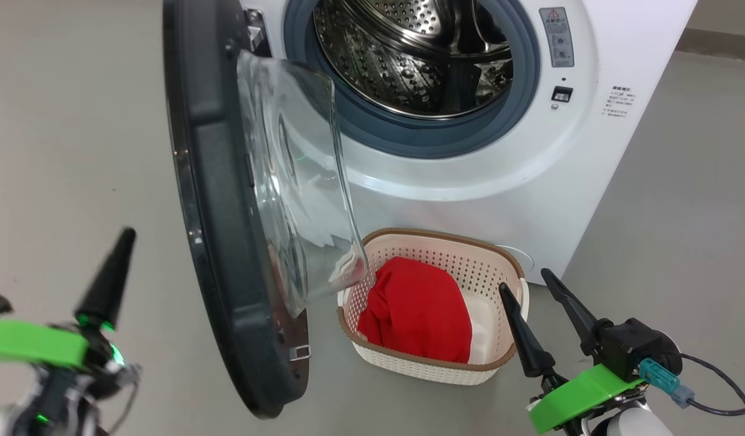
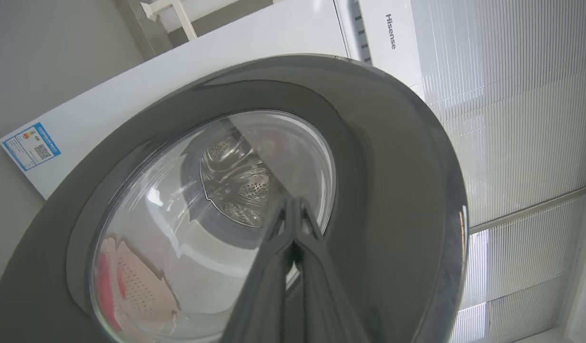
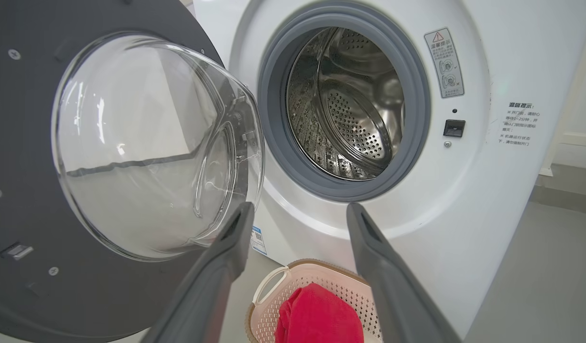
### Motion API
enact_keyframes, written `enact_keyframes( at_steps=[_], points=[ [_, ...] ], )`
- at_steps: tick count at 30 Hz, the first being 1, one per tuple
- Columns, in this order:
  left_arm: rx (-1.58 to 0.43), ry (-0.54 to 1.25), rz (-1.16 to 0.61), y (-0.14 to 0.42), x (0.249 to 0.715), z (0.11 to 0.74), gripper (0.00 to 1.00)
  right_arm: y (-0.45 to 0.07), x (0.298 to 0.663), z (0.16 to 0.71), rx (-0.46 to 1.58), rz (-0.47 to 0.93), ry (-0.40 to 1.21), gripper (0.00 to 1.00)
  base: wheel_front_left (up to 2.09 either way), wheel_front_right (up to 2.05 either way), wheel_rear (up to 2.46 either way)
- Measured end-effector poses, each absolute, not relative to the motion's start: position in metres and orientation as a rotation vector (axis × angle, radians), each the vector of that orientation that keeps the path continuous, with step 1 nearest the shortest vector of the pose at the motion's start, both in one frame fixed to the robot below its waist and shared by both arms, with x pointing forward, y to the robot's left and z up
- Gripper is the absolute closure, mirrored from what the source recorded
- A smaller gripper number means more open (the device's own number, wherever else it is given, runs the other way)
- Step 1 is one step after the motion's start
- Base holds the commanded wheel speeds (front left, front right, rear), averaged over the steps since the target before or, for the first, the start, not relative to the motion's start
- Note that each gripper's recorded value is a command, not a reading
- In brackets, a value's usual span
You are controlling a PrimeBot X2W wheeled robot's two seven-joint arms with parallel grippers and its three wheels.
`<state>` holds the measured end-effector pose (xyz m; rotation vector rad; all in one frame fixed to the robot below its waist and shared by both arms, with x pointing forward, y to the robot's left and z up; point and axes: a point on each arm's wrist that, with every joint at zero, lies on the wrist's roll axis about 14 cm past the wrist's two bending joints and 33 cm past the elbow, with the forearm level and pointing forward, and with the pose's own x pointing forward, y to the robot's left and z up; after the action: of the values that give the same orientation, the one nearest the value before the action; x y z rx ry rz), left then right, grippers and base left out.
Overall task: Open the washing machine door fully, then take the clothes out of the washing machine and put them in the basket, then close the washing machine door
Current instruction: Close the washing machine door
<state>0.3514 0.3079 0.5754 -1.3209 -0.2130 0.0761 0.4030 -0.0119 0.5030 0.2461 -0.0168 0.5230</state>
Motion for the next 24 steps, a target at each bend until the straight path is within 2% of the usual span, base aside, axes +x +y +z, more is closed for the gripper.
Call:
enact_keyframes(
  at_steps=[8, 16, 24],
  points=[
    [-1.517, -0.130, -0.089, 0.304, 0.371, 0.614, 1.00, -0.016, 0.405, 0.494, 0.251, 0.511, 0.005, 0.00, 0.00, 0.00, 0.00],
    [-1.558, -0.013, -0.202, 0.269, 0.389, 0.623, 1.00, -0.028, 0.405, 0.491, 0.261, 0.474, 0.014, 0.00, 0.00, 0.00, 0.00],
    [-1.538, 0.025, -0.281, 0.245, 0.399, 0.634, 1.00, -0.043, 0.405, 0.486, 0.277, 0.427, 0.022, 0.00, 0.00, 0.00, 0.00]
  ],
)
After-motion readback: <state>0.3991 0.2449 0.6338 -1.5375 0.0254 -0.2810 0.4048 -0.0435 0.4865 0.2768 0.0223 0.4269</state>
